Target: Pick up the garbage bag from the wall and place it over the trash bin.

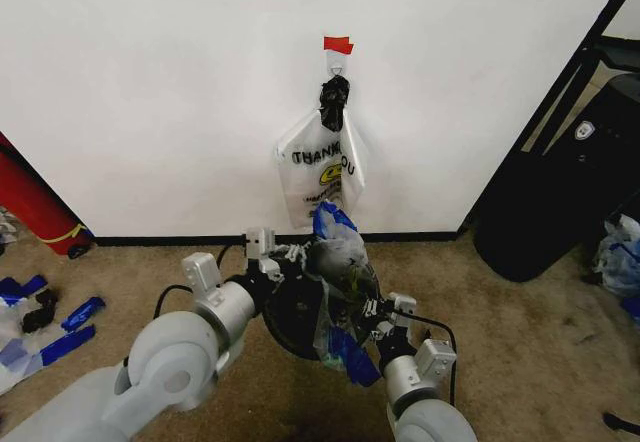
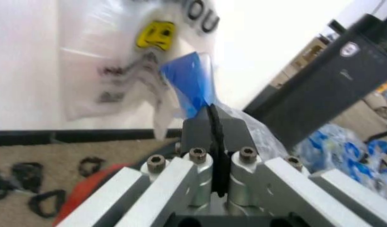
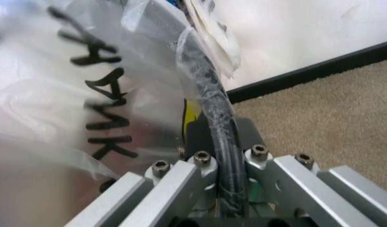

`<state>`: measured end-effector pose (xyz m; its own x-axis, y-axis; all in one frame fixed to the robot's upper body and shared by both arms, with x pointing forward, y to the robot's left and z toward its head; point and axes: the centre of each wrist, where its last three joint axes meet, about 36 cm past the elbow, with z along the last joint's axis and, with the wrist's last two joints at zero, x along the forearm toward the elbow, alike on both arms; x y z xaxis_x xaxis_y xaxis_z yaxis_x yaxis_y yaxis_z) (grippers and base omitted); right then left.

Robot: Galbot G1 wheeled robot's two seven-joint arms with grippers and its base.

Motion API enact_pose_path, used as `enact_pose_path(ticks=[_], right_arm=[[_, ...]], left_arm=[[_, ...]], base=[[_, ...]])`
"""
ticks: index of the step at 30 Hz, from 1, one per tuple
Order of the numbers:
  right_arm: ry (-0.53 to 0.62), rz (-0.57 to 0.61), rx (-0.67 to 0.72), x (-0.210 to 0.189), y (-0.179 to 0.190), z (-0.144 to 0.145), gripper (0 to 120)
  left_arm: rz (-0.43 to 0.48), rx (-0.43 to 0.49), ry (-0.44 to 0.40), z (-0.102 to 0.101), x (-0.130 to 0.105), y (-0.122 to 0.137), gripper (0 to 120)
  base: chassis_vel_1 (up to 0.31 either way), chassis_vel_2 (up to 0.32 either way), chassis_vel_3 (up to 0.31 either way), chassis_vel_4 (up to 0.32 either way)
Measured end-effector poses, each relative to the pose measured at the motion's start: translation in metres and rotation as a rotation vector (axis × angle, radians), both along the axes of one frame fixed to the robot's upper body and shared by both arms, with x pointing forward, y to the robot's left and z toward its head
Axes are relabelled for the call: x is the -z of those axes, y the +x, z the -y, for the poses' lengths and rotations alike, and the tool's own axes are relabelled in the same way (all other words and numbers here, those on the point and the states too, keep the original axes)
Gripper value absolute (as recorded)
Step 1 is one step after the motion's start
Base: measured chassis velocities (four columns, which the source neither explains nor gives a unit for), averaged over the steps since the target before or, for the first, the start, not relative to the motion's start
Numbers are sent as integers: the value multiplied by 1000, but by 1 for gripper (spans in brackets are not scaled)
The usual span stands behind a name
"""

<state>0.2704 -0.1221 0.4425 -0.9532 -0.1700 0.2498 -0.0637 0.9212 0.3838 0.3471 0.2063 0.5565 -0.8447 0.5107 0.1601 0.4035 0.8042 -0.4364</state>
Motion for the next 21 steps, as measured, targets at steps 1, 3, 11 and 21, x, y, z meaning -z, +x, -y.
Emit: enact_pose_path(ticks=[1, 3, 11, 21], right_arm=[[2, 1, -1, -1, 0, 1, 0], [4, 1, -1, -1, 0, 1, 0], [24, 0, -1, -4, -1, 8, 0], [45, 2, 12, -6, 0, 18, 0]], left_arm=[[4, -12, 10, -4, -1, 2, 0], [6, -18, 16, -6, -1, 3, 0], [-10, -81, 88, -26, 6, 16, 0], [-33, -124, 142, -45, 17, 27, 0]], base=[[0, 0, 0, 0], [0, 0, 0, 0], [0, 0, 0, 0], [0, 0, 0, 0]])
